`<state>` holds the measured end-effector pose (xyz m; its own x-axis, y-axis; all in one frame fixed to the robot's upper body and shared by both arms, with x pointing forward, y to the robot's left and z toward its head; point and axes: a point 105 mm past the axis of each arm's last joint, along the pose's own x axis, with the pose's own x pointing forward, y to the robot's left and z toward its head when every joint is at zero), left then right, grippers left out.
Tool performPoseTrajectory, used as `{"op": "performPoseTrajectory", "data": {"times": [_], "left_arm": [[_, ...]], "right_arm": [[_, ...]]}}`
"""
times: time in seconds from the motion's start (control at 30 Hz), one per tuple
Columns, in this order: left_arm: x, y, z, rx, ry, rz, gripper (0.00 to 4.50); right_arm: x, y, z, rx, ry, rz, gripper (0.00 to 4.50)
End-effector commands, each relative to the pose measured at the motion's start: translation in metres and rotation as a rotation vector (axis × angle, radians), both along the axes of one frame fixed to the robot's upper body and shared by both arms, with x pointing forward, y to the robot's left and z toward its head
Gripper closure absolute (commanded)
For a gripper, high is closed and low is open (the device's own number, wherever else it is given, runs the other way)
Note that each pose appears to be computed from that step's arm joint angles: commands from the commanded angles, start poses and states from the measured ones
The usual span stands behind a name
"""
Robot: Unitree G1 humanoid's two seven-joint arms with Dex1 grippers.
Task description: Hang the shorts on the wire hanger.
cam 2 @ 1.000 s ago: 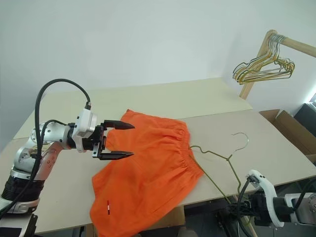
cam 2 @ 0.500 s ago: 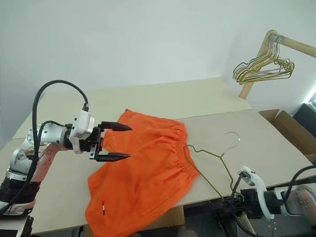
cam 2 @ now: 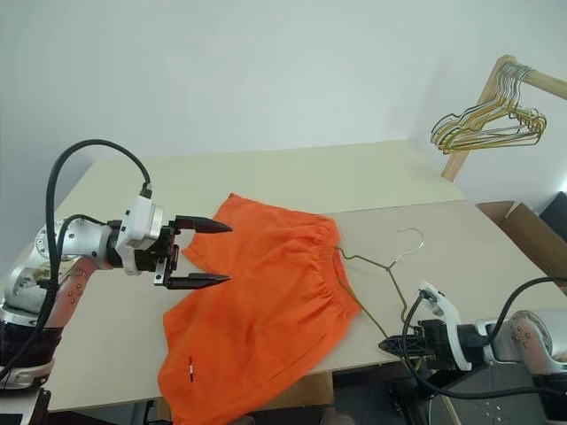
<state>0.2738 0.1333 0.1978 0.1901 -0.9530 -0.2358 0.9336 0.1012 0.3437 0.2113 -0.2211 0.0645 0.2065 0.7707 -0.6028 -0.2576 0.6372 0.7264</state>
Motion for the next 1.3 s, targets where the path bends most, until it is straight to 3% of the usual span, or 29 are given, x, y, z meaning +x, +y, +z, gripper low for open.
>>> {"op": "performPoseTrajectory", "data": {"times": [0.03,0.5,0.73,1.0,1.3], "left_arm": [[0.003,0.003,0.013,0.006,-0.049,0.004,0.03],[0.0,0.001,0.013,0.012,-0.05,-0.002,0.03],[0.001,0.002,0.014,0.017,-0.058,-0.002,0.03],[0.0,0.004,0.014,0.025,-0.059,-0.006,0.03],[-0.006,0.006,0.01,0.04,-0.058,-0.01,0.03]], "right_arm": [[0.012,0.009,0.012,0.076,-0.019,-0.005,4.5],[0.045,0.016,0.0,0.111,0.046,-0.129,4.5],[0.046,0.032,0.003,0.182,0.054,-0.069,4.5],[0.067,0.042,-0.004,0.25,0.084,-0.143,4.5],[0.022,0.046,0.001,0.249,0.125,0.041,4.5]]}}
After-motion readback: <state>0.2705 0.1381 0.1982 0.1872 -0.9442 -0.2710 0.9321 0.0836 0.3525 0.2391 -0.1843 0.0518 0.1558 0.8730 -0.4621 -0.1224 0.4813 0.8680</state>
